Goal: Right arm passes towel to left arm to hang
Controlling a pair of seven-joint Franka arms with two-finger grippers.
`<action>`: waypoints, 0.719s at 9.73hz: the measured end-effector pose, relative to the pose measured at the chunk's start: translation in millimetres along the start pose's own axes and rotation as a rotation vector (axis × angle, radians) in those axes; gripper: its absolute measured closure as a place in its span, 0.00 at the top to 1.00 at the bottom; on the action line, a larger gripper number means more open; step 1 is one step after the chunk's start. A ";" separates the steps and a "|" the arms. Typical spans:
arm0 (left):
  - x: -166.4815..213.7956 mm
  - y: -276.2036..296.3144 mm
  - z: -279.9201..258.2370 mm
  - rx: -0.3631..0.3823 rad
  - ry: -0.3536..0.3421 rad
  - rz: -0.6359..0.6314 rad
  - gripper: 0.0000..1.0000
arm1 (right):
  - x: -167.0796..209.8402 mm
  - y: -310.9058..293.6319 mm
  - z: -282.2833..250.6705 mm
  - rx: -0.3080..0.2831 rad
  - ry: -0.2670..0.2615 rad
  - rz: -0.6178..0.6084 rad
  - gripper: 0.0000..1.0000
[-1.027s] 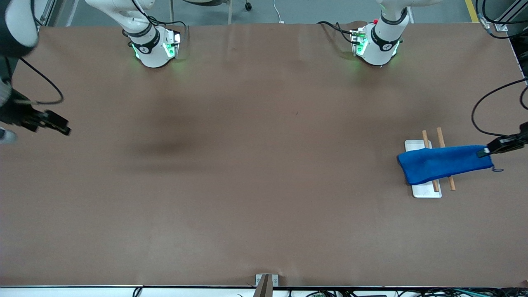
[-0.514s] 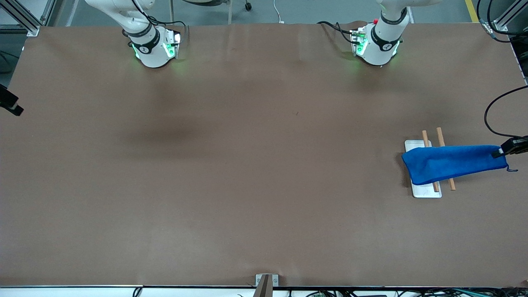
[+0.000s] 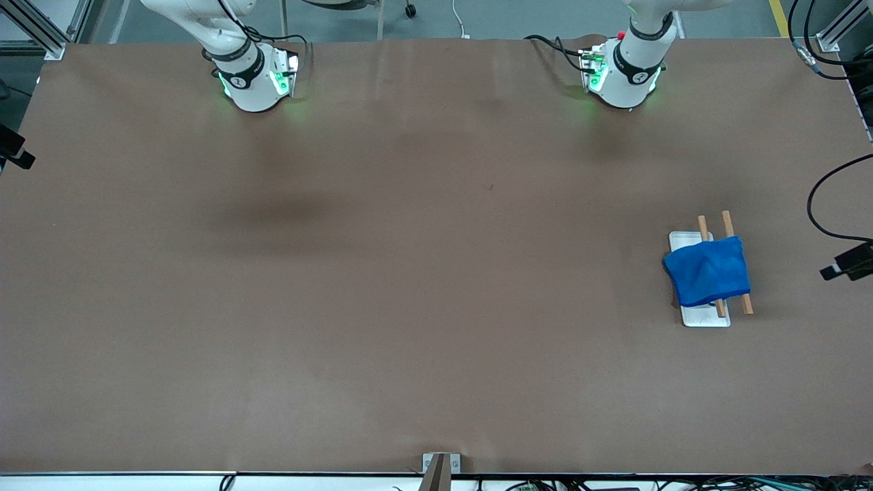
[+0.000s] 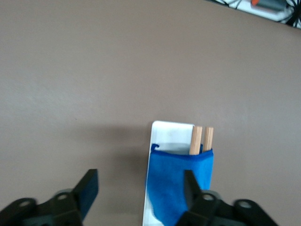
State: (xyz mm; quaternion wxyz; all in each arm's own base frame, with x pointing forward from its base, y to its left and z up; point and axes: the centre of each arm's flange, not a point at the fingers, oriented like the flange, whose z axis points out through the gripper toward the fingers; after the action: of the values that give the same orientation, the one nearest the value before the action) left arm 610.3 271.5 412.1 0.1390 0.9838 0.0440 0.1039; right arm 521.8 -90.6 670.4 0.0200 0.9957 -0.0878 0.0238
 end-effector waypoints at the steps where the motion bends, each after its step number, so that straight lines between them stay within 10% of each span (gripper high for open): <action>1: 4.7 12.8 -9.3 0.041 -0.014 0.036 1.00 | 2.3 -0.1 0.2 0.000 0.011 0.000 1.00; 7: -9.6 220.4 -108.6 0.190 -0.036 0.144 1.00 | 5.4 0.6 5.1 0.013 0.005 0.004 1.00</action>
State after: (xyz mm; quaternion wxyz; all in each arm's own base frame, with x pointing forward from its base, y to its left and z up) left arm 590.2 88.1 574.6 0.0381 0.9949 -0.0198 0.0912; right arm 527.3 -92.3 665.5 0.0134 0.9955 -0.0898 0.0270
